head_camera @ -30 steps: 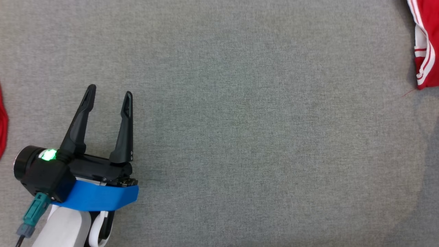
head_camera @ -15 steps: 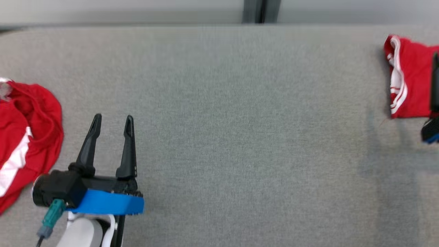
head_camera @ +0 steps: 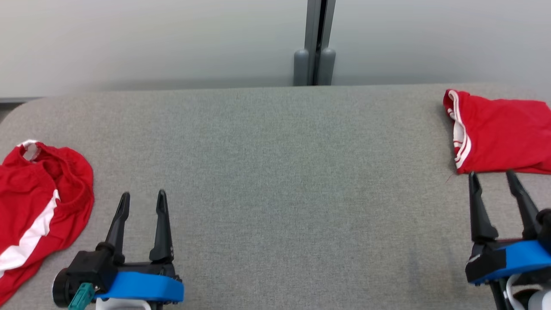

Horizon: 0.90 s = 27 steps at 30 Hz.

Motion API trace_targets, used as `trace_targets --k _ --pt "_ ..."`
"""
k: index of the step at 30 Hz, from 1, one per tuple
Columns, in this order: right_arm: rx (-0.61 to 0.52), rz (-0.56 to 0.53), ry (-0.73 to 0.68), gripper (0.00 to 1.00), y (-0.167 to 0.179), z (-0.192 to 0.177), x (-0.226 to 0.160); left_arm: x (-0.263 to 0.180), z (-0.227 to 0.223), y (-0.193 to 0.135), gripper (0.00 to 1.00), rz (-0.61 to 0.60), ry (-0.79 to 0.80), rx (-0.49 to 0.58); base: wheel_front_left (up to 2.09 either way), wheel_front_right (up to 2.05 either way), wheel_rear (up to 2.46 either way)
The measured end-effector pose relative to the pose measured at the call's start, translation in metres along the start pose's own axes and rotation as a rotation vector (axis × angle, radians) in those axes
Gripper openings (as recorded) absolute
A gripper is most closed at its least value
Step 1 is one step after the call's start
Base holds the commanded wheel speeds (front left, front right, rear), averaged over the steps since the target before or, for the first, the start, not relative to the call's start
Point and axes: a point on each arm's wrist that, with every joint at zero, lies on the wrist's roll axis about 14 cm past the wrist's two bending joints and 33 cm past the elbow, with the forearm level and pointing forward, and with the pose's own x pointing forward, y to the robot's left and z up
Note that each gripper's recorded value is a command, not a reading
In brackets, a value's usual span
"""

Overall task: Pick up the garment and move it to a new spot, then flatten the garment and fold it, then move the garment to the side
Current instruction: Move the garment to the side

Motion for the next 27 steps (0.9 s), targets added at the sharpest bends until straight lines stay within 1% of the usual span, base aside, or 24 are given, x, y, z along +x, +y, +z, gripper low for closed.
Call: trace_targets --k 5,7,12,16,19,27 --pt "0.03 -0.015 0.033 1.0 0.001 -0.003 -0.026 -0.015 -0.003 0.005 1.0 0.017 0.012 0.021 0.0 0.0 0.0" --pt "0.036 -0.019 0.049 1.0 0.001 -0.005 -0.035 -0.025 -0.011 0.006 1.0 0.024 0.038 0.021 0.0 0.0 0.0" --pt "0.058 -0.026 0.072 1.0 0.0 -0.009 -0.051 -0.038 -0.02 0.011 1.0 0.037 0.069 0.027 0.0 0.0 0.0" --pt "0.06 -0.003 0.108 1.0 0.007 -0.016 -0.055 -0.044 -0.025 0.018 1.0 0.053 0.085 0.038 0.0 0.0 0.0" --pt "0.061 0.013 0.103 1.0 0.013 -0.013 -0.054 -0.049 -0.026 0.022 1.0 0.06 0.091 0.044 0.0 0.0 0.0" --pt "0.062 0.035 0.097 1.0 0.02 -0.012 -0.056 -0.055 -0.025 0.022 1.0 0.055 0.087 0.046 0.0 0.0 0.0"
